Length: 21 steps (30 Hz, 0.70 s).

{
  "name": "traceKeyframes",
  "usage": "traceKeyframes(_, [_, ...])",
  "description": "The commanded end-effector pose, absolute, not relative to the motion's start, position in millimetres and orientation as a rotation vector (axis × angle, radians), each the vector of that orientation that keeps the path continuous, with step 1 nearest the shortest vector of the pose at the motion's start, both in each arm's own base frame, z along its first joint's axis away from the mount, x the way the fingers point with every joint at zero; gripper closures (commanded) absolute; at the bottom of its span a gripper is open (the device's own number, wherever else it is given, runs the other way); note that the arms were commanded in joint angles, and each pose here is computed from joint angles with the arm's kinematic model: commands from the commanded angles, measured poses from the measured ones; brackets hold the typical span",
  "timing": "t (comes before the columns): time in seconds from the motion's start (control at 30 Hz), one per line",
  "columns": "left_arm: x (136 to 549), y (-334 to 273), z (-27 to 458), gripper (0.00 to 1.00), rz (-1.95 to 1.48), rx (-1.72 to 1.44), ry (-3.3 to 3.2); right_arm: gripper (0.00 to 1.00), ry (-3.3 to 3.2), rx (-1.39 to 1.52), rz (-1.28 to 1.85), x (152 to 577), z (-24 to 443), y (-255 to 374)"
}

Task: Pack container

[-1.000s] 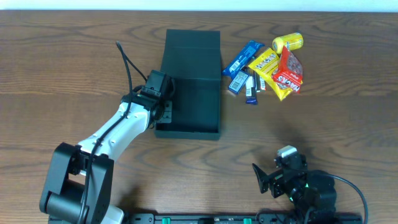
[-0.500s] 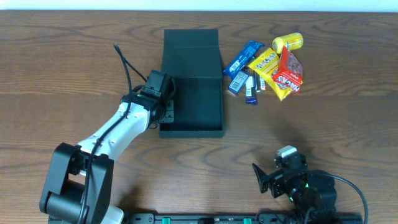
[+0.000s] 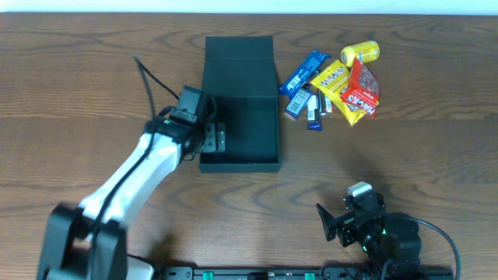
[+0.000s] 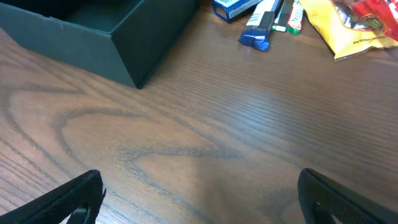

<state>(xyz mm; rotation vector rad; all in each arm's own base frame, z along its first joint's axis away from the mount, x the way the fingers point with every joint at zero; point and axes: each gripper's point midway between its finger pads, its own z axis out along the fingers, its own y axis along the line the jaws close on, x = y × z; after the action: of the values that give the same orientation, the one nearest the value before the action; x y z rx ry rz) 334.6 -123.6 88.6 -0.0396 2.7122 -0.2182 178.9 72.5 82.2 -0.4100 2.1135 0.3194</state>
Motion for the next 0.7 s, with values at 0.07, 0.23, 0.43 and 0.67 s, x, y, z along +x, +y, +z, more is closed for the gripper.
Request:
traceKeyframes(0.07, [340.7,-125.2,167.2,0.05,-0.299,-0.006,2.495,0.01,2.118,-0.391,0.262,181.6,80.4,65.0])
traceKeyframes(0.23, [327.6,-118.4,204.0,0.05,-0.303,0.032,2.399,0.01,2.115,-0.390,0.261,182.1,81.1,64.9])
traceKeyframes(0.43, [319.0,-114.6,210.9,0.05,-0.287,0.067,2.389,0.01,2.008,-0.330,0.490,186.9,109.9,89.8])
traceKeyframes(0.67, [317.6,-113.2,209.3,0.05,-0.274,0.079,2.397,0.01,2.032,0.035,1.093,170.2,136.5,126.9])
